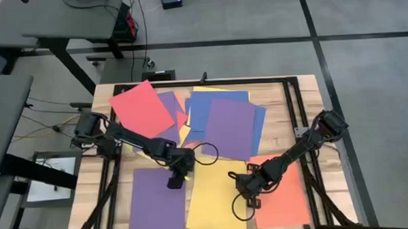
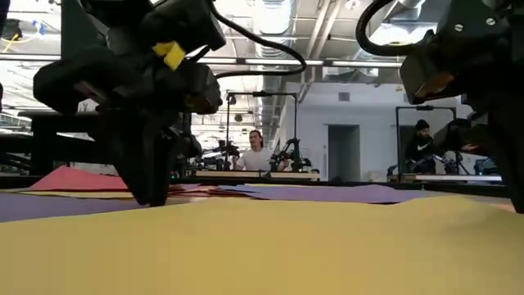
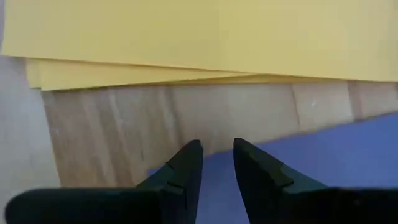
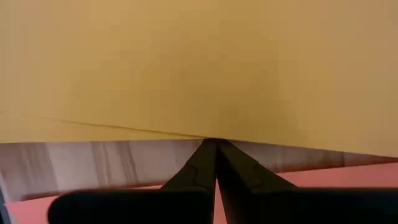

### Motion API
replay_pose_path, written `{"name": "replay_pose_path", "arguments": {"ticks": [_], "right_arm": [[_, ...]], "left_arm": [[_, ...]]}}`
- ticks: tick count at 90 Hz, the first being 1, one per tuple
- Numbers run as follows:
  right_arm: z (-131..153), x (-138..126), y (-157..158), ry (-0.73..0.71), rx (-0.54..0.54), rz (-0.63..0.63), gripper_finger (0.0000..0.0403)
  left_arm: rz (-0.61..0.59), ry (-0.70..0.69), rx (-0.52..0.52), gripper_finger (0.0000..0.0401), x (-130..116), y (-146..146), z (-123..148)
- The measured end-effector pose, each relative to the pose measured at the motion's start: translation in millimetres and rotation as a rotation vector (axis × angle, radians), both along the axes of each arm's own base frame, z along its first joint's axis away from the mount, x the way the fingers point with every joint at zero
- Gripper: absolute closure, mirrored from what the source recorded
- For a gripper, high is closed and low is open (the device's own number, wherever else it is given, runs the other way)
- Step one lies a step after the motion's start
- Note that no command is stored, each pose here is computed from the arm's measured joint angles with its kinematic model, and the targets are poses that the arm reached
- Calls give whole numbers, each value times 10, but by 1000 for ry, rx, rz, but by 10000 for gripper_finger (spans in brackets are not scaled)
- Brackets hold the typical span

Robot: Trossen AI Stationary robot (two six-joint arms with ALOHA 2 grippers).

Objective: Organize paper
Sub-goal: Stack the yellow paper on top of the yellow paper

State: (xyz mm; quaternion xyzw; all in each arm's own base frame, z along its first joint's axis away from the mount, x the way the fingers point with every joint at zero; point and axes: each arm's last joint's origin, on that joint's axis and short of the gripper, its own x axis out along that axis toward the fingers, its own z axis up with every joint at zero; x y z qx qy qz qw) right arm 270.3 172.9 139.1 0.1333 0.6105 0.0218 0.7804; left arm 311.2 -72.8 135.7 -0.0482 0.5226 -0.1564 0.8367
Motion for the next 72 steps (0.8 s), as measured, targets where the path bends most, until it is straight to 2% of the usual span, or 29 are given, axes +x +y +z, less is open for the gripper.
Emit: {"name": "replay_pose_path", "arguments": {"ticks": [17,72], "right_arm": [[-1,0,1,0,0,-1,403],[-7,25,-25,-3,3,-7,403]], "left_arm": [[-25,-52,-2,323,78,-48,70],[-84,-87,-41,323,113,-204,5]]}}
